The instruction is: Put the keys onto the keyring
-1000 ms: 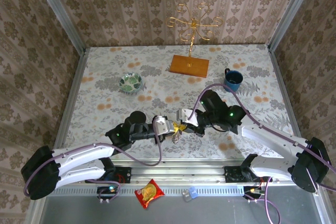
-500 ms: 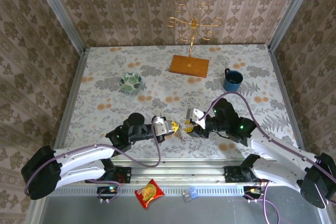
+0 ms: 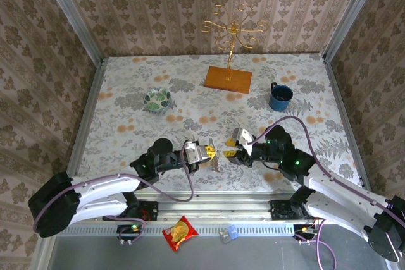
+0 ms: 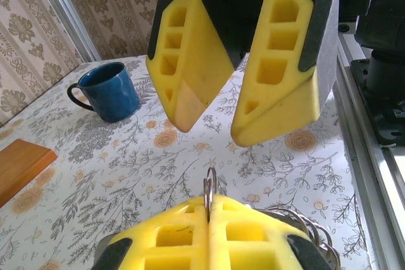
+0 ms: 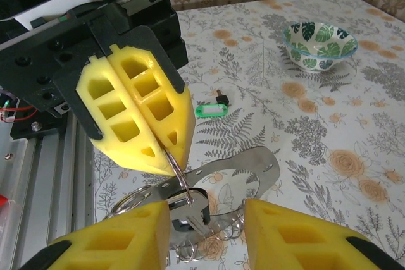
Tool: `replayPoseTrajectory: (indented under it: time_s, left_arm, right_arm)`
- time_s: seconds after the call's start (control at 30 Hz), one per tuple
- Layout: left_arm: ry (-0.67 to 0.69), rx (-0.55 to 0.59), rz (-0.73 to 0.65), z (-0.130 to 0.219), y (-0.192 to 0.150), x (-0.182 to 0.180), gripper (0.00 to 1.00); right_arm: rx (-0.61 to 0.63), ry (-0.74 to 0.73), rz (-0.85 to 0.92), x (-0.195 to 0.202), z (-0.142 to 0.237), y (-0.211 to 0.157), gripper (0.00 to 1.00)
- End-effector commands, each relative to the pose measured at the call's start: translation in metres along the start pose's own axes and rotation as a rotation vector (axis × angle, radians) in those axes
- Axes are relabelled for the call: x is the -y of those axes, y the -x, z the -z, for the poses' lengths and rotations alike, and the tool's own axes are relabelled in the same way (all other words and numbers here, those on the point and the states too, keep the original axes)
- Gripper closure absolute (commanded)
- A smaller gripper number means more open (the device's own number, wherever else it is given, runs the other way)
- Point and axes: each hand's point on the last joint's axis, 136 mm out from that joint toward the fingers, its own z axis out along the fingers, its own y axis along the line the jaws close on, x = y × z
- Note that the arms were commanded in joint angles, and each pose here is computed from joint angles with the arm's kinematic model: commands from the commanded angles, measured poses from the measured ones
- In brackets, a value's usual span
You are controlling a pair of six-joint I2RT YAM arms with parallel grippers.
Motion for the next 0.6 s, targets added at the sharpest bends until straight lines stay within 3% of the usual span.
replayPoseTrajectory:
  time_s: [0.0, 0.27, 0.57]
  left_arm:
    - [-0.004, 0.071, -0.004, 0.0004, 0.0163, -0.001, 1.0]
    - [-0.011, 0.07, -0.004, 0.0005, 0.0147, 0.0007, 1.0]
    - [-0.009, 0.076, -0.012, 0.0008, 0.0168, 0.0001, 1.0]
  right_arm:
    - [0.037, 0.019, 0.004, 0.0001, -0.0024, 0.0164, 0.64]
    - [0.031, 0.078, 0.014, -0.0041, -0.0112, 0.0207, 0.72]
    - [0.009, 0.109, 0.03, -0.0091, -0.0113, 0.0167, 0.96]
